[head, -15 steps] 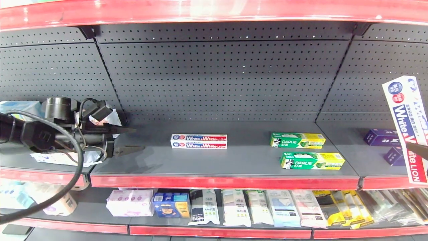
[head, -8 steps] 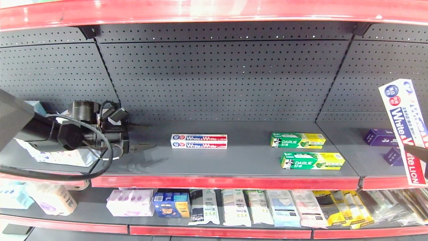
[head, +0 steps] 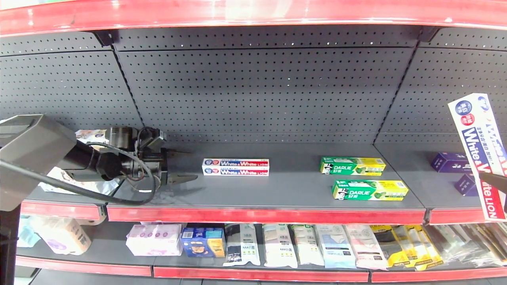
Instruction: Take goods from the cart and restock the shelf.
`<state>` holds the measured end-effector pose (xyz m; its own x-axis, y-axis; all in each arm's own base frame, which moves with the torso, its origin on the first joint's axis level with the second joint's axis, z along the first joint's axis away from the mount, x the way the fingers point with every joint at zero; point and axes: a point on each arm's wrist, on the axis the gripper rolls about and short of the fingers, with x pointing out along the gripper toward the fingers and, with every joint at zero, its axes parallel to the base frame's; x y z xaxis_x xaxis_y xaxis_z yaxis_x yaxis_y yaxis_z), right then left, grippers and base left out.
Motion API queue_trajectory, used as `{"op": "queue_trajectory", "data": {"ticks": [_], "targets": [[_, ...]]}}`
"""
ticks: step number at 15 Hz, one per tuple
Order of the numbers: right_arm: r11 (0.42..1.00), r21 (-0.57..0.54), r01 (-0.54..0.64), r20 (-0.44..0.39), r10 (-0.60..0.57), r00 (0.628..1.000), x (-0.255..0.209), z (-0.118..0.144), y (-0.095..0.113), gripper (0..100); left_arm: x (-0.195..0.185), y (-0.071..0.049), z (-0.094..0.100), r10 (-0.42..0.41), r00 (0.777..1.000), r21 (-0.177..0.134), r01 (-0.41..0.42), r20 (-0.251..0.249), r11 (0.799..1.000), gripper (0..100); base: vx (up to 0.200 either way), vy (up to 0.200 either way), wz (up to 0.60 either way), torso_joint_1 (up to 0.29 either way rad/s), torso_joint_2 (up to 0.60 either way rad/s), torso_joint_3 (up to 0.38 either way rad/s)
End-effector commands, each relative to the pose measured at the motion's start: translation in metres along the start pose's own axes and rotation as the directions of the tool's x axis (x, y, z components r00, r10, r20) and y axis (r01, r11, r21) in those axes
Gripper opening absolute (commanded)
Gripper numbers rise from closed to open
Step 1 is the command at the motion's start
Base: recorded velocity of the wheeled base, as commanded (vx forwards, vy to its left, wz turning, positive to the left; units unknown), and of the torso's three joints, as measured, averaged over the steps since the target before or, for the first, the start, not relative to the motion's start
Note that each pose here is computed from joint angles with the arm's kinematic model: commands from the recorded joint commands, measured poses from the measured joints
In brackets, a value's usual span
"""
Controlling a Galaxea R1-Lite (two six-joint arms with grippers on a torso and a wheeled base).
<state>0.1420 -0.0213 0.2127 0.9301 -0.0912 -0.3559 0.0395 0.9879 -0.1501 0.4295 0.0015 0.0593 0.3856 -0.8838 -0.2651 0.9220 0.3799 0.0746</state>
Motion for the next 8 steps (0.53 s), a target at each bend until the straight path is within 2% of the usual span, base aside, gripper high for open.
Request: {"op": "queue_trajectory", "data": {"ticks": [1, 2, 8], "targets": [[1.0, 0.0, 0.0, 0.002, 0.0, 1.0, -0.001, 0.0, 0.0, 0, 0.004, 0.003, -0.006, -0.003, 1.0, -0.004, 0.003, -0.002, 1.0, 100, 0.0, 0.0, 0.0, 0.0, 0.0, 0.0], [1.0, -0.002, -0.001, 0.003, 0.001, 1.0, -0.001, 0.0, 0.0, 0, 0.01, 0.014, -0.01, -0.002, 1.0, 0.011, 0.002, 0.006, 1.0, 100, 0.0, 0.0, 0.0, 0.0, 0.0, 0.0], [1.0, -0.021, -0.004, -0.002, 0.004, 1.0, -0.001, -0.001, 0.002, 0, 0.036, 0.027, -0.014, -0.054, 0.998, 0.055, 0.051, 0.04, 0.997, 100, 0.0, 0.0, 0.0, 0.0, 0.0, 0.0]]}}
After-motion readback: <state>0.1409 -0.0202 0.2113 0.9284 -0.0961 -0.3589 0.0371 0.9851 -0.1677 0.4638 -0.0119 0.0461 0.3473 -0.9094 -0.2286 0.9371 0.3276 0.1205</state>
